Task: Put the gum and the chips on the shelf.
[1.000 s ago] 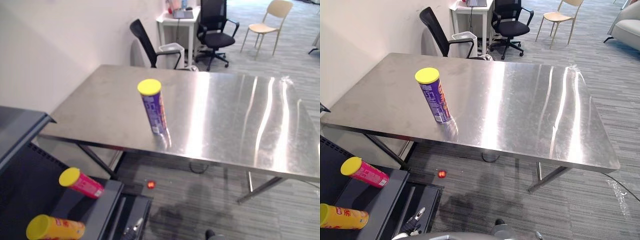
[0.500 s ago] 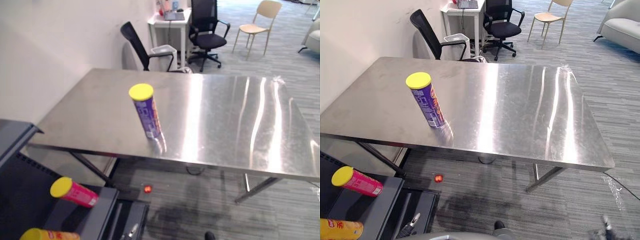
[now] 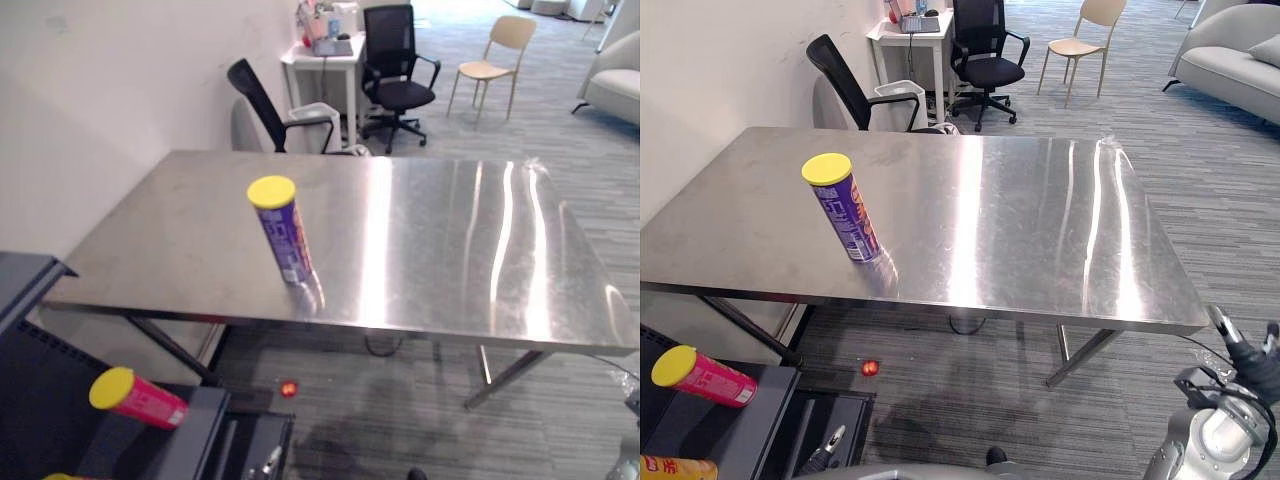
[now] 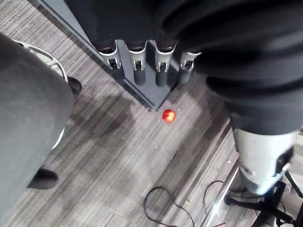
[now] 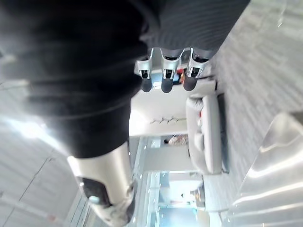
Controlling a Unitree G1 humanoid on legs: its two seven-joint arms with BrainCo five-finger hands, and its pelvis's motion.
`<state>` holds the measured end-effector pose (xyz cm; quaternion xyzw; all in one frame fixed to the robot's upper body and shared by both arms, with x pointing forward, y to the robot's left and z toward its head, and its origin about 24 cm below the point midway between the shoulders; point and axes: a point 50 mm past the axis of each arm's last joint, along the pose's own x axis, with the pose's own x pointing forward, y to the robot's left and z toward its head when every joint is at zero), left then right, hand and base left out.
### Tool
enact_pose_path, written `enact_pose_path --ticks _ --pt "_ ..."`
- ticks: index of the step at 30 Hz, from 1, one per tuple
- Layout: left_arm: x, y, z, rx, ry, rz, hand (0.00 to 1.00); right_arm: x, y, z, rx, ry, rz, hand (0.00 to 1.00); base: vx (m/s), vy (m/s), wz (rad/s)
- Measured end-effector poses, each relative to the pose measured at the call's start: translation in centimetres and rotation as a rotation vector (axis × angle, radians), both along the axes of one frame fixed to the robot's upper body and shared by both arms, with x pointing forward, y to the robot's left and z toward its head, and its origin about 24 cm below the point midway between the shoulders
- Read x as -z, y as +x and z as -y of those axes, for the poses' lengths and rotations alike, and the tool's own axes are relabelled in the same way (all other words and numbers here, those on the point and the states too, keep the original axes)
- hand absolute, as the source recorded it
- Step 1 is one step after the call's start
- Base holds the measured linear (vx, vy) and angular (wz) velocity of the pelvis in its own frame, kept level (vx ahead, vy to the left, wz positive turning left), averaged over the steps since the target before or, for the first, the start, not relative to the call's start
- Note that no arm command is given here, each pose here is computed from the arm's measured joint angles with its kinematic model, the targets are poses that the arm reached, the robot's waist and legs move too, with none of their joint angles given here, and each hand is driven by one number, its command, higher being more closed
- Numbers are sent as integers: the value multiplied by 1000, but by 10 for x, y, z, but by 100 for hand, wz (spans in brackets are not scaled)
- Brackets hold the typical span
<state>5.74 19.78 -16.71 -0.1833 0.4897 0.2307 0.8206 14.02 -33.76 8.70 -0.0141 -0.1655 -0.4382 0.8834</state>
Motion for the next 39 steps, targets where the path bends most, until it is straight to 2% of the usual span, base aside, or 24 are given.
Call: enact_pose_path --ticks 4,16,27,39 --pt "0 2 0 64 7 0 0 -11 9 -12 -104 -52 27 0 21 -2 18" --pt "-5 15 -7 182 46 33 0 -23 67 -89 -663 -162 38 0 -7 -7 28" --pt "-7 24 -10 254 67 41 0 -9 98 -128 -926 -101 -19 0 -20 -12 22" --pt "-8 27 -13 290 89 37 0 -5 128 -155 -1038 -71 -55 0 -15 -6 17"
